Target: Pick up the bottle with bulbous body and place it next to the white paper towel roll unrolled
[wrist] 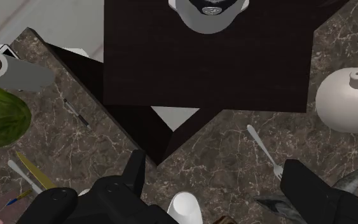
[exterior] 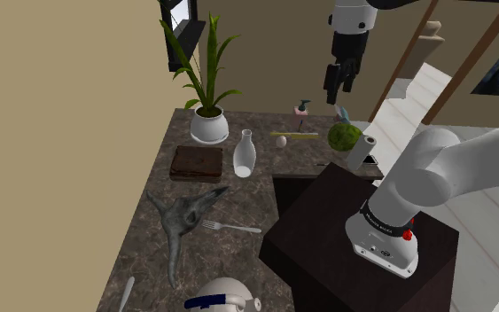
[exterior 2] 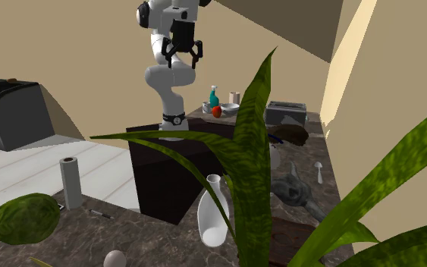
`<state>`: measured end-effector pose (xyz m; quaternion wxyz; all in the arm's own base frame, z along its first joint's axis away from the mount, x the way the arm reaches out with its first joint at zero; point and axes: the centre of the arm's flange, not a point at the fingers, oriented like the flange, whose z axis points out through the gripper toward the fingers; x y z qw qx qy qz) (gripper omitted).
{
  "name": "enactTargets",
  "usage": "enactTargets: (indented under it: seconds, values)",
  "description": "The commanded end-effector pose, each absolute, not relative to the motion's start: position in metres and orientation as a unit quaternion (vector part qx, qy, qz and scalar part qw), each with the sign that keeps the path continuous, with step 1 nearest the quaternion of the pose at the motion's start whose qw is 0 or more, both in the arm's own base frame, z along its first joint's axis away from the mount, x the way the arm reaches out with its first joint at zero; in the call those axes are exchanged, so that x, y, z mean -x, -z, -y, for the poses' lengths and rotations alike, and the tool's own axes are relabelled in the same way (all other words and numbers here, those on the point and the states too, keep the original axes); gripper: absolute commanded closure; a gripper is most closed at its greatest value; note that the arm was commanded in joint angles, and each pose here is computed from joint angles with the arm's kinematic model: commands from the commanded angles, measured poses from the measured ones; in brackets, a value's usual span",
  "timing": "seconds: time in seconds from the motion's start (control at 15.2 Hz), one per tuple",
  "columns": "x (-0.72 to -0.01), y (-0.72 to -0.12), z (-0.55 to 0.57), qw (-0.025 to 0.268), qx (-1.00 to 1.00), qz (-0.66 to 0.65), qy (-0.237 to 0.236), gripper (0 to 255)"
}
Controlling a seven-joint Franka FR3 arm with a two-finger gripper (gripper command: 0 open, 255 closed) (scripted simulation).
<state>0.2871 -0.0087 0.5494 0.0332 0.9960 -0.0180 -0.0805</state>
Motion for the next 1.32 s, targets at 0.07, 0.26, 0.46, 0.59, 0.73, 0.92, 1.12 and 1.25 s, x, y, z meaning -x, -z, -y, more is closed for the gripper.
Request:
enactTargets:
  seconds: [0.07, 0.26, 0.46, 0.59, 0.73, 0.92, 1.12, 1.25]
  values:
    - [-0.296, -0.541, 0.010, 0.032, -0.996, 0.018, 0.079, 0]
    - [-0.325, -0.514, 0.013, 0.029, -0.997, 0.017, 0.076, 0]
    - [-0.353, -0.488, 0.015, 0.026, -0.997, 0.017, 0.073, 0]
    - [-0.372, -0.470, 0.017, 0.024, -0.997, 0.017, 0.071, 0]
    - [-0.391, -0.453, 0.019, 0.022, -0.997, 0.016, 0.069, 0]
    - [-0.419, -0.427, 0.021, 0.019, -0.998, 0.016, 0.065, 0]
    - [-0.448, -0.401, 0.023, 0.016, -0.998, 0.015, 0.062, 0]
    - [-0.468, -0.384, 0.025, 0.014, -0.998, 0.015, 0.060, 0]
